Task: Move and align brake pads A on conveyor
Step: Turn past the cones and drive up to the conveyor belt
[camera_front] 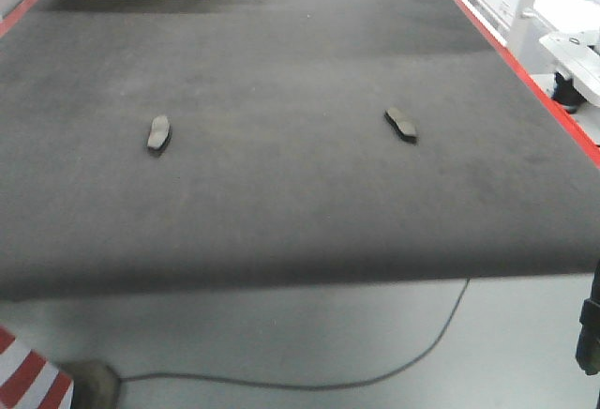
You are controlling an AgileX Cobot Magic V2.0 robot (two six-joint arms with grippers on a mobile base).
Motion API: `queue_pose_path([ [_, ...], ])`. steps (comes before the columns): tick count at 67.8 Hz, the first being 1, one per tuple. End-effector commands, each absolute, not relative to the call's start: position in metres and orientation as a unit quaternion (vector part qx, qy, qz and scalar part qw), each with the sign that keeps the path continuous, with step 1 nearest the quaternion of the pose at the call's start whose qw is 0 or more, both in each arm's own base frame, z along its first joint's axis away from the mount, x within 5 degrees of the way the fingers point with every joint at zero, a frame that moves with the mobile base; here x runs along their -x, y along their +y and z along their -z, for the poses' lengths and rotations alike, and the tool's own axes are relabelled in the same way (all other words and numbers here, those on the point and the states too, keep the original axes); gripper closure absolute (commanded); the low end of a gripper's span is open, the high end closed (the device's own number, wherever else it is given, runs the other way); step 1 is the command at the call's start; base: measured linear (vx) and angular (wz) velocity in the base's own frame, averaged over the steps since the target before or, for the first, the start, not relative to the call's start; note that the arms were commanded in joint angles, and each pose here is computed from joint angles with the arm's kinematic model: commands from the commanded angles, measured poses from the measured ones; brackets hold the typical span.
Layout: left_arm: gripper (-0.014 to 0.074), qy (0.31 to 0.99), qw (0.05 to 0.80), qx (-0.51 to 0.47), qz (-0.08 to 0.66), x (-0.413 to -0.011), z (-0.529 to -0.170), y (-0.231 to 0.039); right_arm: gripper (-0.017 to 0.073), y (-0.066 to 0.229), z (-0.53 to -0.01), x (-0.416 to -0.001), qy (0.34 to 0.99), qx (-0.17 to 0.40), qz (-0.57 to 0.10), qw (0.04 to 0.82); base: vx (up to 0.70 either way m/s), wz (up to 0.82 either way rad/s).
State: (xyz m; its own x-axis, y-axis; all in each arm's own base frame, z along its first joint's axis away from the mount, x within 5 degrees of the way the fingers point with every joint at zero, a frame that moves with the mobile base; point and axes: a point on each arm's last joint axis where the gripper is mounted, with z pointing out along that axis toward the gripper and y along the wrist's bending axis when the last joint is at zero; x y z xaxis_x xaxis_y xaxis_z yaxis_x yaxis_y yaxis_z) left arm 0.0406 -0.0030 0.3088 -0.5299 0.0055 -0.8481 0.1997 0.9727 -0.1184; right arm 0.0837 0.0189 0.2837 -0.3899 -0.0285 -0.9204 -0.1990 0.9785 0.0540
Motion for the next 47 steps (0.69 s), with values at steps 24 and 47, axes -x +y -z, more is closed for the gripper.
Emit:
queue_pose_path([
  [24, 0.06, 0.842, 0.524, -0.059, 0.117, -0.0442, -0.3238, -0.0051, 0.0566, 0.018, -0.3015, -0.0869, 0.796, 0.064, -0.074, 0.597, 0.43, 0.04],
  [47, 0.06, 0.842, 0.524, -0.059, 0.116, -0.0442, -0.3238, -0.0051, 0.0566, 0.018, -0.3016, -0.0869, 0.796, 0.064, -0.074, 0.597, 0.34, 0.02],
])
